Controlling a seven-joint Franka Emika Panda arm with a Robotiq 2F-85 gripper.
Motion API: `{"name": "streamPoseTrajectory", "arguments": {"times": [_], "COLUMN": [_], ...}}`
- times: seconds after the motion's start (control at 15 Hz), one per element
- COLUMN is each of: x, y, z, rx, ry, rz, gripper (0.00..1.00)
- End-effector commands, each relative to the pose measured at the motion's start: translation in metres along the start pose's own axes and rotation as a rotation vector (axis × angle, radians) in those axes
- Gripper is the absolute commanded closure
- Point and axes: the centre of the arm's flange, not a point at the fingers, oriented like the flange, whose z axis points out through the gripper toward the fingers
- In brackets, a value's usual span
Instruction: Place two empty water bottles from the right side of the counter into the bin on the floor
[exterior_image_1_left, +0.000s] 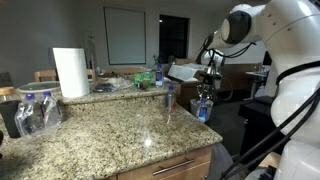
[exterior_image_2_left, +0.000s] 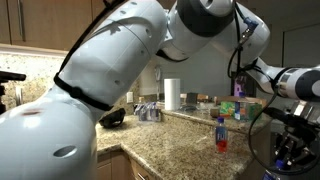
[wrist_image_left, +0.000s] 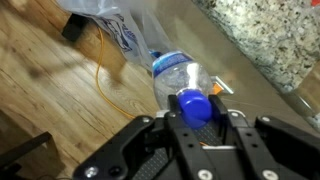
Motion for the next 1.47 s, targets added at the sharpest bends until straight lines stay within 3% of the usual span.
{"name": "streamPoseTrajectory", "arguments": {"times": [0.0, 0.2, 0.27, 0.73, 1.13, 1.4], "x": [0.005, 0.011, 0.010, 0.037, 0.066, 0.066], "y": [0.001, 0.001, -0.003, -0.028, -0.004, -0.003], "z": [0.005, 0.005, 0.006, 0.099, 0.157, 0.179], "rx": [-0.006, -0.009, -0.010, -0.140, -0.248, -0.271], "ry": [-0.007, -0.010, -0.005, -0.193, -0.276, -0.319], "rz": [0.017, 0.029, 0.029, 0.022, 0.161, 0.155], "gripper": [0.67, 0.67, 0.86, 0.85, 0.85, 0.85]}}
